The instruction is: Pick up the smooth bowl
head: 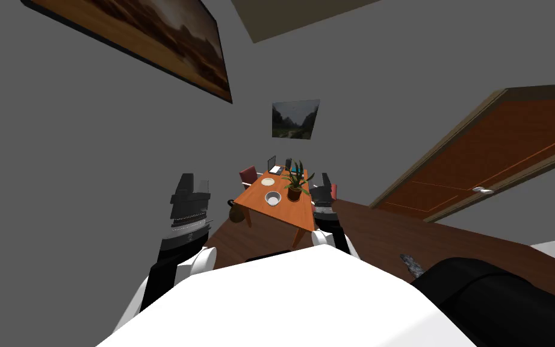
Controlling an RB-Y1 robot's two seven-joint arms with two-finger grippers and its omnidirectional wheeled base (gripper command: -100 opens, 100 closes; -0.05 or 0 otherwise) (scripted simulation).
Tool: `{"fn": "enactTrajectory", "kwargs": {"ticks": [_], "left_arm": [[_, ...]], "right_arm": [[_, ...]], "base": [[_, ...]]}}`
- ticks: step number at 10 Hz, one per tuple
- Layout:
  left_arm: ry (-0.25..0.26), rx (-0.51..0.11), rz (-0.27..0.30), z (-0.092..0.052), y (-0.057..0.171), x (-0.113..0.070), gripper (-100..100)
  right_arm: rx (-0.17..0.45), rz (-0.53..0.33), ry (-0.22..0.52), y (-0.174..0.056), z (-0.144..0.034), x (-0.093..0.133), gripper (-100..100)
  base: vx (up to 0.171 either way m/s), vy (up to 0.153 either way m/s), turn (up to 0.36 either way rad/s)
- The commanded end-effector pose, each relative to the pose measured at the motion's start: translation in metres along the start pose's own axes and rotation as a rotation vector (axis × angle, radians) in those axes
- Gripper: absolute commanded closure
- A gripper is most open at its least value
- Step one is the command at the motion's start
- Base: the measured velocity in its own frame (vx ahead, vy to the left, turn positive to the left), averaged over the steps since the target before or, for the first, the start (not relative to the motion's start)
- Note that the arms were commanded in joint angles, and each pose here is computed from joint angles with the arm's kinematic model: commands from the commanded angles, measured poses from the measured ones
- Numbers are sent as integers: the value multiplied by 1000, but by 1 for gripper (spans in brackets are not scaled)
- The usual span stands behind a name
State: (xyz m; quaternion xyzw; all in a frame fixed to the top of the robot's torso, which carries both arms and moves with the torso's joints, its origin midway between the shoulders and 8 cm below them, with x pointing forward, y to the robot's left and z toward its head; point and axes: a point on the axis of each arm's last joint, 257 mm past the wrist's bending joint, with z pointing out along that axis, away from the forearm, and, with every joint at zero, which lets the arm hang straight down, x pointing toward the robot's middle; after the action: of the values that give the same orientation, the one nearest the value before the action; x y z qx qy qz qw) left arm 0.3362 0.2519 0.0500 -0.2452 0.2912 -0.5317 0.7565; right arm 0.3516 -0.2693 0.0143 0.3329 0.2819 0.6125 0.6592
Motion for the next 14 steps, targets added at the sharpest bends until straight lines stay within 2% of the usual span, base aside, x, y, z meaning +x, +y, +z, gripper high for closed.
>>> {"fn": "enactTrajectory", "kwargs": {"ticks": [1,4,7,10,11,13,14], "left_arm": [[0,0,0,0,0,0,0],[0,0,0,0,0,0,0],[0,0,0,0,0,0,0],[0,0,0,0,0,0,0],[0,0,0,0,0,0,0],[0,0,0,0,0,0,0],[0,0,0,0,0,0,0]], "right_arm": [[12,-41,40,-5,-1,3,-100],[48,-167,127,-22,-6,5,-100],[95,-340,219,-50,-14,-1,-100],[159,-534,309,-85,-25,-18,-100],[159,-546,315,-86,-26,-17,-100],[211,-683,376,-112,-36,-36,-100],[213,-692,381,-114,-37,-36,-100]], "base": [[-11,28,100],[-29,79,175],[-60,115,283],[-35,185,324],[-15,117,132],[-23,110,272],[-12,107,181]]}}
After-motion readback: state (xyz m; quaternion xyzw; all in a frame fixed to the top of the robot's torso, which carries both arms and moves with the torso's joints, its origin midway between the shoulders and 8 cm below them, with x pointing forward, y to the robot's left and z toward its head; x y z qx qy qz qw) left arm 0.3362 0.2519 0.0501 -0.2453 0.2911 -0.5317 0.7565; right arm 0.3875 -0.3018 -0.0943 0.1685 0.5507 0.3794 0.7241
